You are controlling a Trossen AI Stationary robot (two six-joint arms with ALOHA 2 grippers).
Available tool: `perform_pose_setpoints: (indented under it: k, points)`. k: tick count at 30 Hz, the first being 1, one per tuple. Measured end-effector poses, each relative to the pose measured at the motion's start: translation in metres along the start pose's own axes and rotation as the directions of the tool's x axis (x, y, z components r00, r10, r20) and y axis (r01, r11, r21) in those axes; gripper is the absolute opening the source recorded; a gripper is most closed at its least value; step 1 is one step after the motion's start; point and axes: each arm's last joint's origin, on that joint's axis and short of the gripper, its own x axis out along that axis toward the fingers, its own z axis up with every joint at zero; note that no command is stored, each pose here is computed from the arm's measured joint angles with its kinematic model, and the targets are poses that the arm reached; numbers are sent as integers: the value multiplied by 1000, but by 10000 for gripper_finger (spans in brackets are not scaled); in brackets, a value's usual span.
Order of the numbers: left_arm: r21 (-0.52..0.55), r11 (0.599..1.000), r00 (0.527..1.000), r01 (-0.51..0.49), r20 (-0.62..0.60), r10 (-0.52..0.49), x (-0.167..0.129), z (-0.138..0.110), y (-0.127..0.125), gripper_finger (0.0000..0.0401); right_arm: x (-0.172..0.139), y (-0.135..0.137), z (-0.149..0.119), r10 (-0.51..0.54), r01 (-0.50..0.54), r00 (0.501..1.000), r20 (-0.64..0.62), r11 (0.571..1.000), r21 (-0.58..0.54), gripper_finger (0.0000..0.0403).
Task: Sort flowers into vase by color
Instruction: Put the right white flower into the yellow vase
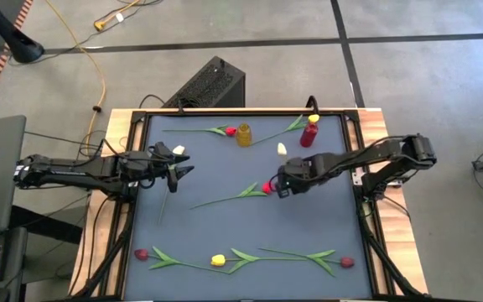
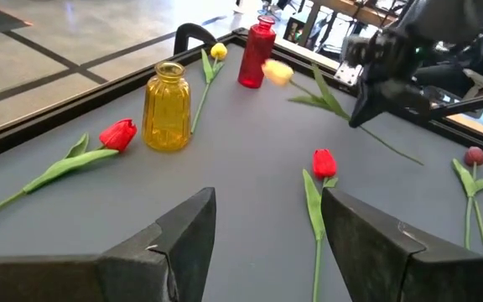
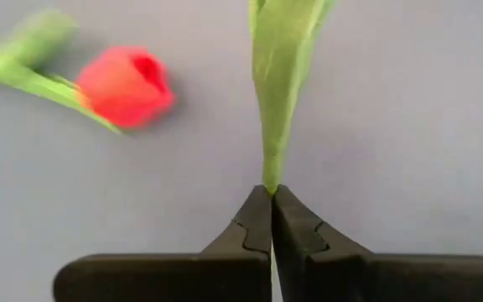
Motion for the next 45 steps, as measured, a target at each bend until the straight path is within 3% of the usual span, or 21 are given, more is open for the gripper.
perform_pose_setpoints:
  k: [6, 11, 13, 20, 24, 26, 31, 37, 45]
  points:
    - [-11, 1000, 1000, 0, 0, 0, 0, 0, 0, 206, -31, 22, 32, 93, -73, 979, 183, 991, -113, 29]
    - [4, 998, 997, -67, -28, 68, 0, -4, 3, 206, -46, 33, 68, 216, -135, 896, 388, 965, -225, 28]
    - [-40, 994, 993, -99, -61, 97, -1, -8, 6, 206, -50, 36, 83, 289, -186, 851, 439, 947, -262, 29]
    - [-221, 960, 980, -170, -136, 142, -2, -16, 10, 206, -75, 39, 133, 504, -278, 583, 638, 861, -426, 27]
    - [-242, 953, 979, -183, -128, 156, -2, -16, 10, 206, -88, 33, 156, 526, -215, 431, 733, 849, -483, 28]
    - [-249, 949, 978, -193, -122, 167, -2, -16, 10, 206, -92, 28, 166, 517, -192, 383, 765, 855, -482, 28]
    - [-289, 937, 978, -198, -120, 170, -2, -15, 10, 206, -86, 14, 185, 488, -178, 381, 785, 872, -455, 27]
    - [-307, 930, 978, -200, -120, 171, -2, -15, 10, 206, -76, 16, 198, 557, -235, 332, 761, 830, -506, 28]
    - [-314, 927, 977, -205, -120, 176, -2, -16, 11, 206, -56, 20, 201, 551, -221, 379, 743, 834, -506, 30]
